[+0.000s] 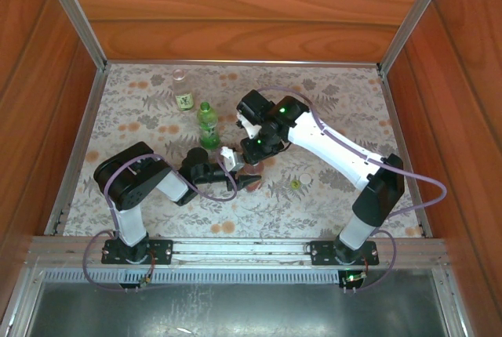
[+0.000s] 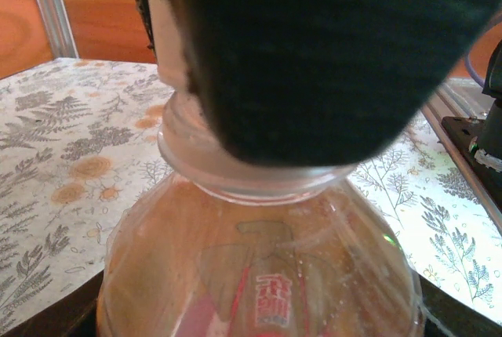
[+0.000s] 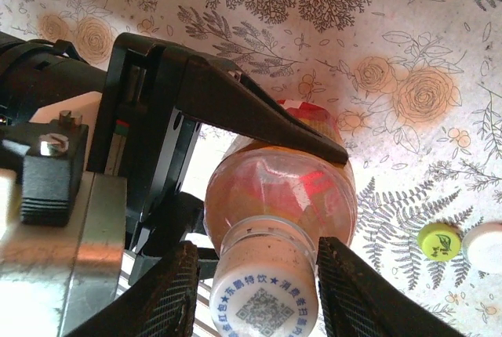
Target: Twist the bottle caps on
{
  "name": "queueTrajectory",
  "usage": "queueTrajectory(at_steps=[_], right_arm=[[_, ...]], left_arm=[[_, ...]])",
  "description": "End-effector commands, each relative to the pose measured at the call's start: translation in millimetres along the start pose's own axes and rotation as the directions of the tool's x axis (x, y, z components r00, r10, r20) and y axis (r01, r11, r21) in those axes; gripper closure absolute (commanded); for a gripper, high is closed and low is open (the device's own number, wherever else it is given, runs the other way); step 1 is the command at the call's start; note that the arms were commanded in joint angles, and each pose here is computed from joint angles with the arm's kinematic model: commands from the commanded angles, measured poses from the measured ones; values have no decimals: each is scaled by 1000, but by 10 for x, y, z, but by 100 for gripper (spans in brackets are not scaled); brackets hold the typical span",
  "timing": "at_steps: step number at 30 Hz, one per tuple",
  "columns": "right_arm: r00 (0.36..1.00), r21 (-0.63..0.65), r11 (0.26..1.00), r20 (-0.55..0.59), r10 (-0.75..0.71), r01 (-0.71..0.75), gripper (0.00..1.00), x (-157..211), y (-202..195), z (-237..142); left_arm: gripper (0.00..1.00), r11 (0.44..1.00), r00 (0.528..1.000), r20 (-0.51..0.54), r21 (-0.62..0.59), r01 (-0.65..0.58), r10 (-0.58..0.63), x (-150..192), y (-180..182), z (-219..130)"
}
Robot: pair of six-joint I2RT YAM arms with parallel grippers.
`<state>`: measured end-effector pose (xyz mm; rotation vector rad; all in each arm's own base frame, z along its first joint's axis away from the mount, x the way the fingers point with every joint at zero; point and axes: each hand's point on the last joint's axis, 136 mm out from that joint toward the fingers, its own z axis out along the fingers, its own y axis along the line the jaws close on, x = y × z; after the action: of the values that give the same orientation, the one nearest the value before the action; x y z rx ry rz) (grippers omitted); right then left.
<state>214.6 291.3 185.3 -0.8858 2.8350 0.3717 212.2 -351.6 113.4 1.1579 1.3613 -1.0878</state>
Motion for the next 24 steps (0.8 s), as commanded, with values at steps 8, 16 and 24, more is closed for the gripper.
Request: queueTrajectory(at_steps=[8, 16, 24], right_arm=[[999, -7, 1000, 46, 8, -8, 54, 45, -1, -210], [1000, -9, 1000, 23, 7, -7, 59, 61, -3, -120], [1000, -11, 1000, 23, 4, -4, 65, 48, 3, -106]], left_arm=[[38, 996, 994, -79, 26, 80, -77, 251, -52, 0], [38, 997, 994, -77, 25, 79, -76, 240, -56, -7], [38, 996, 994, -79, 25, 80, -78, 244, -57, -6]])
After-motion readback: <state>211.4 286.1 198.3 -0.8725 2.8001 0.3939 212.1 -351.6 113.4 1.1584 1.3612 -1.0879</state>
